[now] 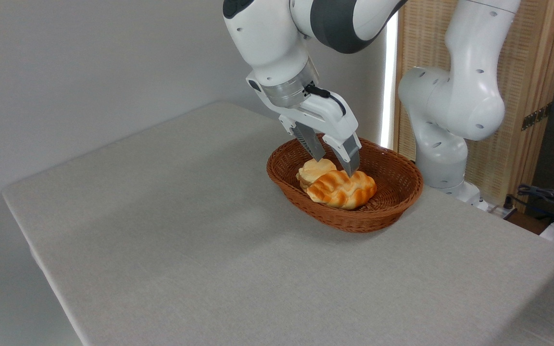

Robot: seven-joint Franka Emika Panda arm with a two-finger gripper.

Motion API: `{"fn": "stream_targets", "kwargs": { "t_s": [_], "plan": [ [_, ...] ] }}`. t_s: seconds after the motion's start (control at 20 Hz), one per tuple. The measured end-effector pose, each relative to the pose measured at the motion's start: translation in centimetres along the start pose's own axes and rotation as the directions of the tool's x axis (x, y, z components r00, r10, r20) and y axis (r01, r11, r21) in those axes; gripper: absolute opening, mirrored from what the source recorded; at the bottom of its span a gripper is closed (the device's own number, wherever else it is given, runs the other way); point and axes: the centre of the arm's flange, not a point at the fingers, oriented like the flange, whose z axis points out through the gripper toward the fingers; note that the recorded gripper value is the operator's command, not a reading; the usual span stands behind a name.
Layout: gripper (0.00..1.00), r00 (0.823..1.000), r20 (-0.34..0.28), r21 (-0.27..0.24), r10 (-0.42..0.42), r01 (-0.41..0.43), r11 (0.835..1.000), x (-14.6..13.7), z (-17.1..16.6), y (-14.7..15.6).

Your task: Put bread into the basket

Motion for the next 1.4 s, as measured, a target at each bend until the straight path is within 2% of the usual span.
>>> {"fn": "stream_targets", "kwargs": {
  "t_s": [0.25, 0.45, 0.55, 0.65, 0.9, 1.05, 1.25, 1.4],
  "plan": [
    [1.0, 1.0, -0.013, 0.014, 0.004, -0.003, 1.0, 0.2, -0.4, 0.1],
    [1.0, 0.993, -0.115, 0.096, 0.02, -0.009, 0.995, 0.8, -4.1, 0.3],
    [1.0, 0.978, -0.202, 0.158, 0.042, -0.01, 0.987, 1.5, -6.9, 0.7],
    [1.0, 0.964, -0.259, 0.209, 0.063, -0.008, 0.978, 2.1, -8.6, 1.0],
    [1.0, 0.928, -0.361, 0.295, 0.092, 0.02, 0.955, 3.8, -11.5, 0.1],
    [1.0, 0.918, -0.386, 0.322, 0.098, 0.034, 0.946, 5.7, -12.7, -1.1],
    [1.0, 0.923, -0.375, 0.322, 0.088, 0.041, 0.946, 8.2, -13.3, -3.1],
    [1.0, 0.926, -0.37, 0.32, 0.081, 0.045, 0.946, 9.0, -13.3, -3.8]
  ]
}}
